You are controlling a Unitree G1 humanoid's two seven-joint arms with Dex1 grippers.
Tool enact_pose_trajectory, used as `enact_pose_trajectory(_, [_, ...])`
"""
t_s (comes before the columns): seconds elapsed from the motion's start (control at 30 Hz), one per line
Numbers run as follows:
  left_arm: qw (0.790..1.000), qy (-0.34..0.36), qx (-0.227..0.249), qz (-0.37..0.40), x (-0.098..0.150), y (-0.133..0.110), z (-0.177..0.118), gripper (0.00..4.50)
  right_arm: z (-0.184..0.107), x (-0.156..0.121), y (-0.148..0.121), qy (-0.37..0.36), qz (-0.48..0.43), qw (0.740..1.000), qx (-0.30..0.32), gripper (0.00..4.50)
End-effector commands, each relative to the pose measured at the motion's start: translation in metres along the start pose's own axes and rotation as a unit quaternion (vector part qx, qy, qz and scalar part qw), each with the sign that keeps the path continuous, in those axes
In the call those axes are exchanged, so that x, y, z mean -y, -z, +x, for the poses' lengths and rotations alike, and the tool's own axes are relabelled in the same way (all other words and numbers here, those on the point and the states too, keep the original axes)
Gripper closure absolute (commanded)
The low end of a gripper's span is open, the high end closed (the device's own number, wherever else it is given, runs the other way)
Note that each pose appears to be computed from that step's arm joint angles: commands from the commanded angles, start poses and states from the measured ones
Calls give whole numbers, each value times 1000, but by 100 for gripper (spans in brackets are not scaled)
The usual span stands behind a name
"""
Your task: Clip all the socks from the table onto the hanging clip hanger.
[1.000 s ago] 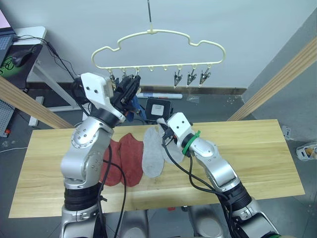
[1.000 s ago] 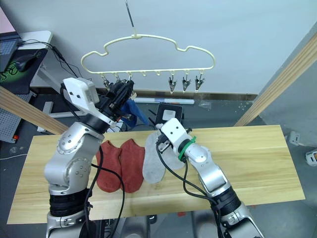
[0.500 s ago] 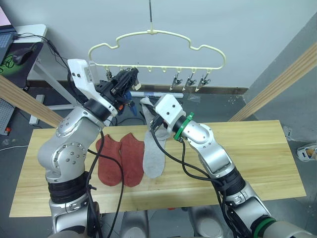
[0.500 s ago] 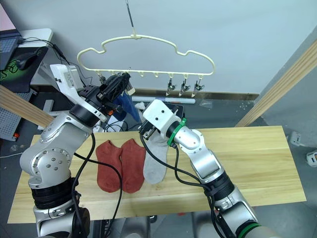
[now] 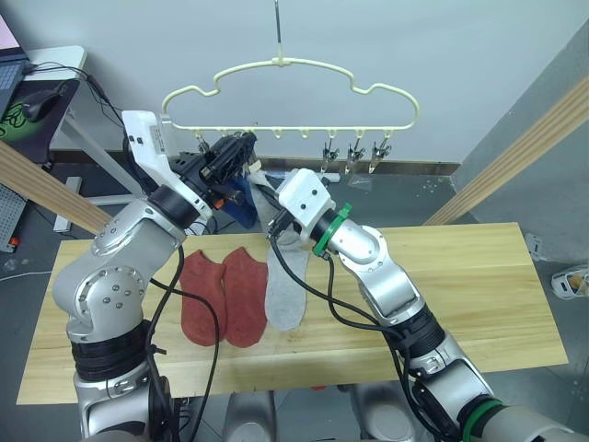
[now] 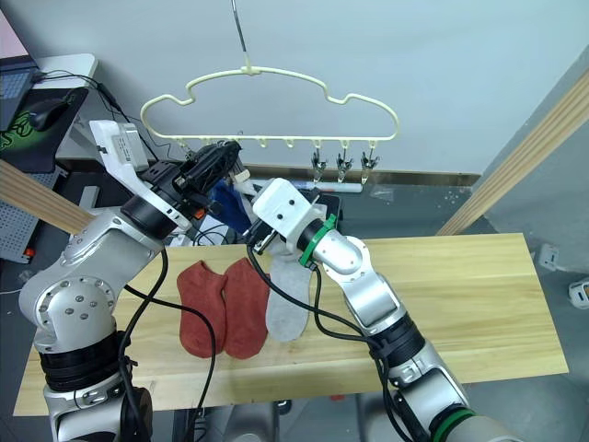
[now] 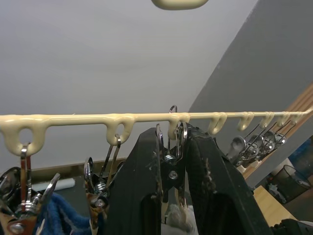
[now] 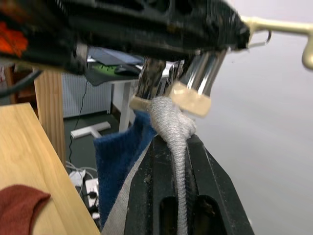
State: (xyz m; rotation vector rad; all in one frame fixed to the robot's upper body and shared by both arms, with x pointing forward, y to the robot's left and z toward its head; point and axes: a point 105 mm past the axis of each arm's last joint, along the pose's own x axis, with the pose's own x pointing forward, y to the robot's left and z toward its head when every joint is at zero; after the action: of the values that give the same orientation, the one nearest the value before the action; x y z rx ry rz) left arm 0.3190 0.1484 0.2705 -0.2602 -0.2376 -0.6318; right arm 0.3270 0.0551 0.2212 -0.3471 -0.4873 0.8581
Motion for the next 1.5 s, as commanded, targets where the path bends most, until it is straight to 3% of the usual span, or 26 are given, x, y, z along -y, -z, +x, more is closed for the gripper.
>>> enact_pose_trajectory(0.03, [1000, 8, 25, 14, 8, -12, -5, 409, 5, 2, -20, 10, -11, 999, 41, 450])
enact_pose_trajectory(1.03, [999, 13, 29, -5, 11, -8, -3, 410, 19, -8, -10, -14, 0, 1000, 11, 450])
enact_pose_trajectory(1.5, [1000, 8, 18, 7, 8, -2, -7, 410, 20, 5, -33, 14, 4, 998, 55, 450])
